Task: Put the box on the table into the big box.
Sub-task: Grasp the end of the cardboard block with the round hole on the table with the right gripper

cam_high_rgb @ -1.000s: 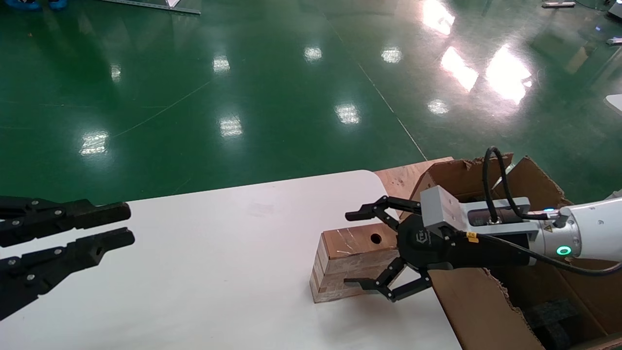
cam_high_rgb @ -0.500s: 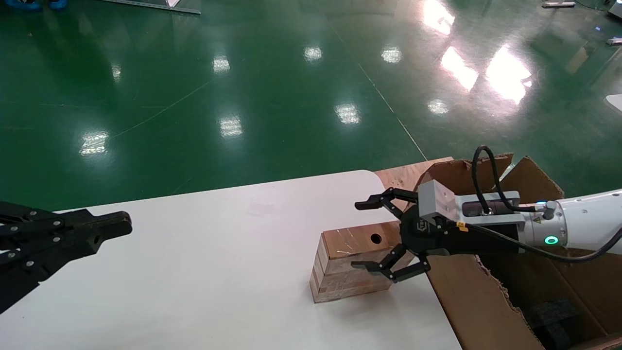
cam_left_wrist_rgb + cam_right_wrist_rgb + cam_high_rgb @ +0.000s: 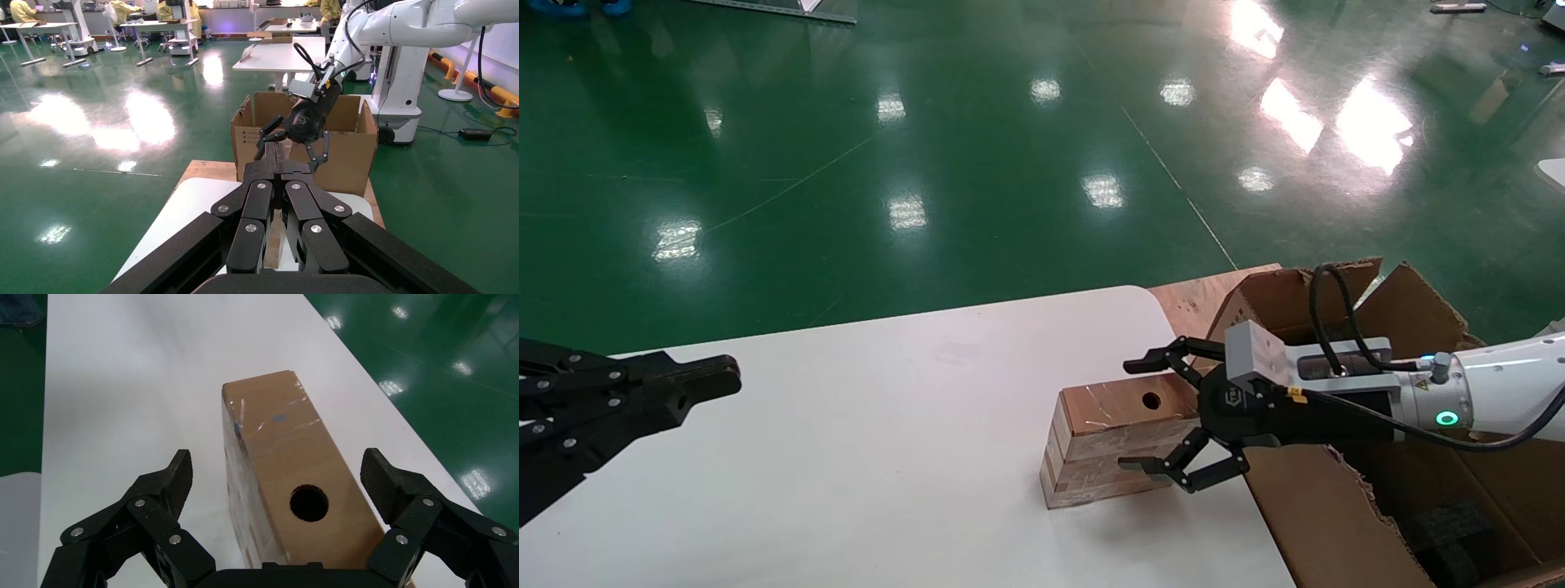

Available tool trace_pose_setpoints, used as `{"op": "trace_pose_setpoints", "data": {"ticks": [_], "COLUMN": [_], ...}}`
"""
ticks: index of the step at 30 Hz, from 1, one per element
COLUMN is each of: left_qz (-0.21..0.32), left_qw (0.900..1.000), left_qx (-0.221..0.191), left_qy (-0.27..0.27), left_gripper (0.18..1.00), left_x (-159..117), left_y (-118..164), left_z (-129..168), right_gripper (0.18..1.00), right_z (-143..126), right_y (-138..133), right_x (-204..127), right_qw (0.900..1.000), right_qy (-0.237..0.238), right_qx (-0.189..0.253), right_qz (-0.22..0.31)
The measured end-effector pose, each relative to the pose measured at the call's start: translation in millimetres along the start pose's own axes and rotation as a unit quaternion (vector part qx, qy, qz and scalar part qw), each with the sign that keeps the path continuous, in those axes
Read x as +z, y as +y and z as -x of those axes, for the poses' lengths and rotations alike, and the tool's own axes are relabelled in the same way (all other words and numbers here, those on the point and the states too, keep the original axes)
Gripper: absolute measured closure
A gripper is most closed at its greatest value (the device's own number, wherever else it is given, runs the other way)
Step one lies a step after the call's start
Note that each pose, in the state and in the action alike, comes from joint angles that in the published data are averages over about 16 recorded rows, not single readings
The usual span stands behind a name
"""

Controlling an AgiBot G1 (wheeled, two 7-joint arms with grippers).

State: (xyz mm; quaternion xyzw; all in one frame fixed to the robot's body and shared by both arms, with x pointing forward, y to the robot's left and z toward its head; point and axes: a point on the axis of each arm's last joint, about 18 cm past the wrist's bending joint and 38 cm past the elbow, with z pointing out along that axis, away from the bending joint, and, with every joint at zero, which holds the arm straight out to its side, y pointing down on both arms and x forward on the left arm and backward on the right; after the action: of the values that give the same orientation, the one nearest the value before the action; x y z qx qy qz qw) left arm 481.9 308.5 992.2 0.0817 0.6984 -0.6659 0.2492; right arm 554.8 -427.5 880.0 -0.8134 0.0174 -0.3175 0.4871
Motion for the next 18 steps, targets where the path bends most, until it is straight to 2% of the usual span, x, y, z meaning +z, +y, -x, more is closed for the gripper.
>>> {"op": "trace_pose_setpoints", "data": {"ticks": [18], "left_qz": [0.0], "left_qw": [1.0], "left_qx": [0.0], "left_qy": [0.0], "left_gripper": [0.993], "left_x": [0.0], "left_y": [0.0], "left_z": [0.0], "right_gripper": [0.178], "right_z": [-1.8], "right_y": [2.7], "right_x": [-5.6], "right_qw": [1.0], "right_qy": [0.0], "right_qx": [-0.002], "right_qz": [0.01]}}
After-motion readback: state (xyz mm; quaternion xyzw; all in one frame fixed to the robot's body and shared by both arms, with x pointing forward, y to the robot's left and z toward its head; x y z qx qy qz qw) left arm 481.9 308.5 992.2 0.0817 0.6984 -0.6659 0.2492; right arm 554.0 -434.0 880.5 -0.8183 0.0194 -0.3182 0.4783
